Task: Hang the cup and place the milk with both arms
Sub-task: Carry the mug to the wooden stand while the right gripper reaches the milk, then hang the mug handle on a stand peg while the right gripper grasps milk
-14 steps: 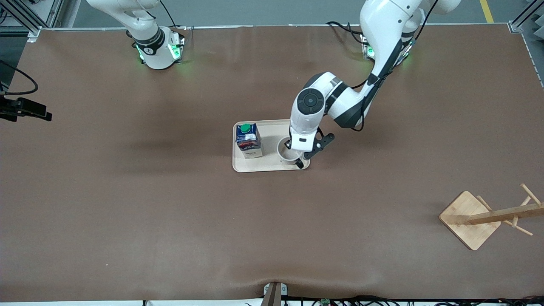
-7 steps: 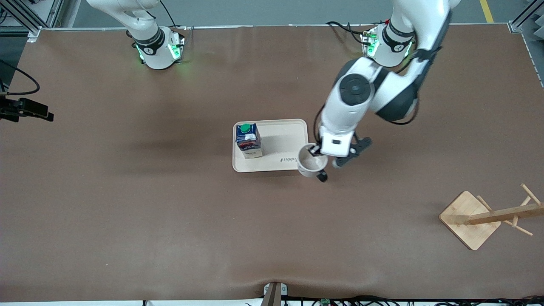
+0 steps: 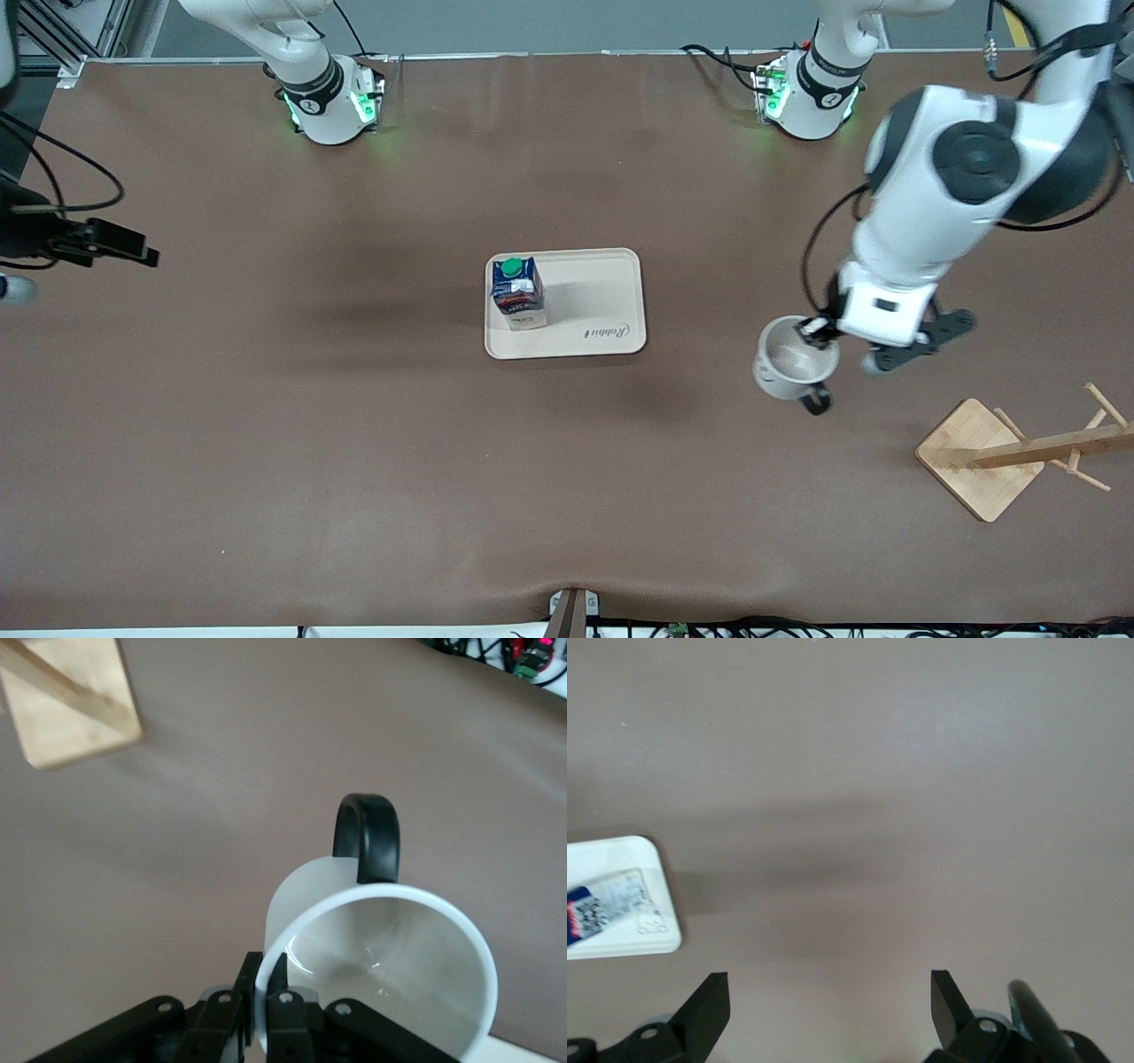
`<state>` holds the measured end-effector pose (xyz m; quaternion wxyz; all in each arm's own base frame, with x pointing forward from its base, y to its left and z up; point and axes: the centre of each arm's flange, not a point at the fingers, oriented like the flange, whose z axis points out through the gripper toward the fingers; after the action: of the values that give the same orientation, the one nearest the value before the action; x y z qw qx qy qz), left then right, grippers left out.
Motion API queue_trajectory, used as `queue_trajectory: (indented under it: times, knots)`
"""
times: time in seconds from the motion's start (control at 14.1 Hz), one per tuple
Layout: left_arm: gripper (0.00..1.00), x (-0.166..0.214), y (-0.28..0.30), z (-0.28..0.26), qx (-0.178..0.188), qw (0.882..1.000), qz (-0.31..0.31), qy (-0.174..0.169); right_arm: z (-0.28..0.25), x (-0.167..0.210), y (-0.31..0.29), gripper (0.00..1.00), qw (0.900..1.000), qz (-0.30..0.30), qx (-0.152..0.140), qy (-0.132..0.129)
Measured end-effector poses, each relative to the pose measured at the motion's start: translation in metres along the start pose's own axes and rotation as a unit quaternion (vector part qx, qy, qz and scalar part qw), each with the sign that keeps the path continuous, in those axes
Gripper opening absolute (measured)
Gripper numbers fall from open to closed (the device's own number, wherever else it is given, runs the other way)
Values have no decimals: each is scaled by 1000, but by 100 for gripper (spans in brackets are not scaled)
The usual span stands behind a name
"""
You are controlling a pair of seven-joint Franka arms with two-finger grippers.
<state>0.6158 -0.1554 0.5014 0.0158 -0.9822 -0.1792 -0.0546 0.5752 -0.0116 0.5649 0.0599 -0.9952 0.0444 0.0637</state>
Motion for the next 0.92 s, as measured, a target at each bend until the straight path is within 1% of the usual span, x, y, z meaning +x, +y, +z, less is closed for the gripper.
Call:
queue_trajectory:
  times: [0.14,0.28,0.42,0.64,0.78,0.92]
  knots:
    - [7,21,-34,-5,8,999,41,-6,17,2,-66,100,1000,8,-7,0]
    - [7,40,-69,-5,13,996,86,-9,36,-7,-138,100,1000,-1,-16,0]
    - [7,61,-108,-6,15,993,118,-7,56,-16,-194,100,1000,-8,-22,4]
    - [7,82,-158,-9,17,991,131,-4,99,-27,-268,100,999,2,-30,13]
    - [7,89,-178,-8,19,987,158,-5,135,-35,-309,100,999,5,-38,14]
    - [7,94,-196,-8,20,982,189,-6,165,-42,-336,100,999,5,-47,13]
